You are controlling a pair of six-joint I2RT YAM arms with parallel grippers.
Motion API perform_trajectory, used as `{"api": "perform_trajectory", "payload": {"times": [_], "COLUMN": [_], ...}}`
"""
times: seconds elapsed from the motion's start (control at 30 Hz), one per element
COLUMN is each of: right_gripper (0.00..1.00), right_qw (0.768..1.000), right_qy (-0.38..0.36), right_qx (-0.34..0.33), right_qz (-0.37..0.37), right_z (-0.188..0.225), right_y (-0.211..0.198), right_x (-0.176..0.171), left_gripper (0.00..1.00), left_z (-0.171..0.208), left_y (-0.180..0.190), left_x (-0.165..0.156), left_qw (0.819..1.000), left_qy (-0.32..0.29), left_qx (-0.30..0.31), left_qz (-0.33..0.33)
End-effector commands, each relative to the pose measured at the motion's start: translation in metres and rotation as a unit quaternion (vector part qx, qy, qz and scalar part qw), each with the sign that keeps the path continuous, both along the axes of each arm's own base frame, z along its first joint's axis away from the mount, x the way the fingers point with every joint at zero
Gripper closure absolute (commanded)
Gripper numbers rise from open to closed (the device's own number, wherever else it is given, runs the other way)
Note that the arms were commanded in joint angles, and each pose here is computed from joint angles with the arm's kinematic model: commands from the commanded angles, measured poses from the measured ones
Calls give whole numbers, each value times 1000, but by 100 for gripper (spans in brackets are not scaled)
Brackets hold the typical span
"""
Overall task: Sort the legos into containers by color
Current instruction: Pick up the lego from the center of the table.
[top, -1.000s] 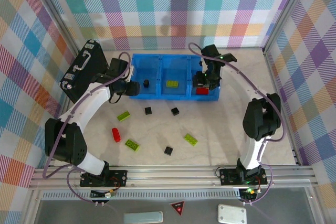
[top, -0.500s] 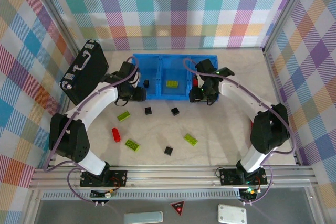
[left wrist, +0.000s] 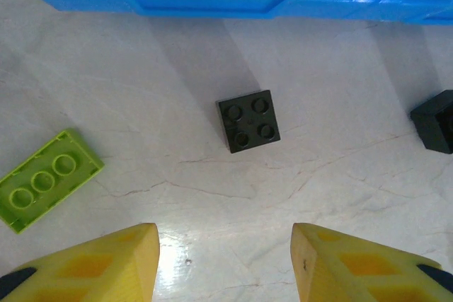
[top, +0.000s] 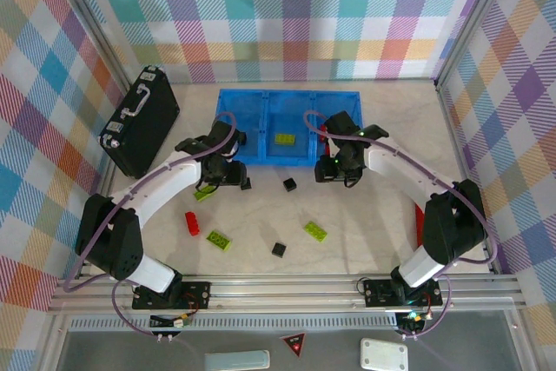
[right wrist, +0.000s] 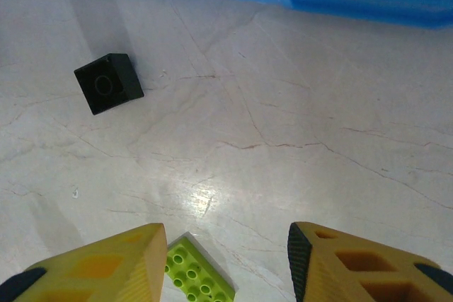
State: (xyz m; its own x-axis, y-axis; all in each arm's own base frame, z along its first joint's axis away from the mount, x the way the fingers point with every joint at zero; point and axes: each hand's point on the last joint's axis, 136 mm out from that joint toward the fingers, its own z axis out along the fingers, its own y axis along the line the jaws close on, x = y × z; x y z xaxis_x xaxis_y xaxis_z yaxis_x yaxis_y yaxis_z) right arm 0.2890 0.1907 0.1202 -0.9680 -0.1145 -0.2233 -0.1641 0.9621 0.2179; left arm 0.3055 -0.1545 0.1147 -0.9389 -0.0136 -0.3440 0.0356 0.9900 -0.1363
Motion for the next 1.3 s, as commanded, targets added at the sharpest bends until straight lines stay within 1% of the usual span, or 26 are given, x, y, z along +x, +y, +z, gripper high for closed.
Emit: {"api": "perform_trajectory", "payload": {"times": [0.0,0.3,0.6,1.07,1.2,1.27], "right_gripper": [50,50,50,49,49,49], "right_qw": [1000,1000,1000,1000,1000,1000], "right_qy": [-8,-9,-3,-1,1,2], "right_qx": [10,8,3,-4,-7,-7], "right_qz": [-5,-4,0,2,1,0], "right_z": [6,8,4,2,1,1], "right_y": [2,2,0,-4,-5,-6], "right_x": [-4,-6,-9,-13,-14,-15], "left_gripper": [48,48,48,47,50,53], "left_z": [-9,-33,-60,-86,-90,-90], "left_y": [-7,-17,-25,-37,-37,-35], "left_x": [6,17,22,28,31,33], "left_qw": [1000,999,997,997,997,996], "left_qy": [-4,4,28,46,47,45], "left_qx": [-1,5,20,18,29,35], "left_qz": [21,53,72,66,61,62]}}
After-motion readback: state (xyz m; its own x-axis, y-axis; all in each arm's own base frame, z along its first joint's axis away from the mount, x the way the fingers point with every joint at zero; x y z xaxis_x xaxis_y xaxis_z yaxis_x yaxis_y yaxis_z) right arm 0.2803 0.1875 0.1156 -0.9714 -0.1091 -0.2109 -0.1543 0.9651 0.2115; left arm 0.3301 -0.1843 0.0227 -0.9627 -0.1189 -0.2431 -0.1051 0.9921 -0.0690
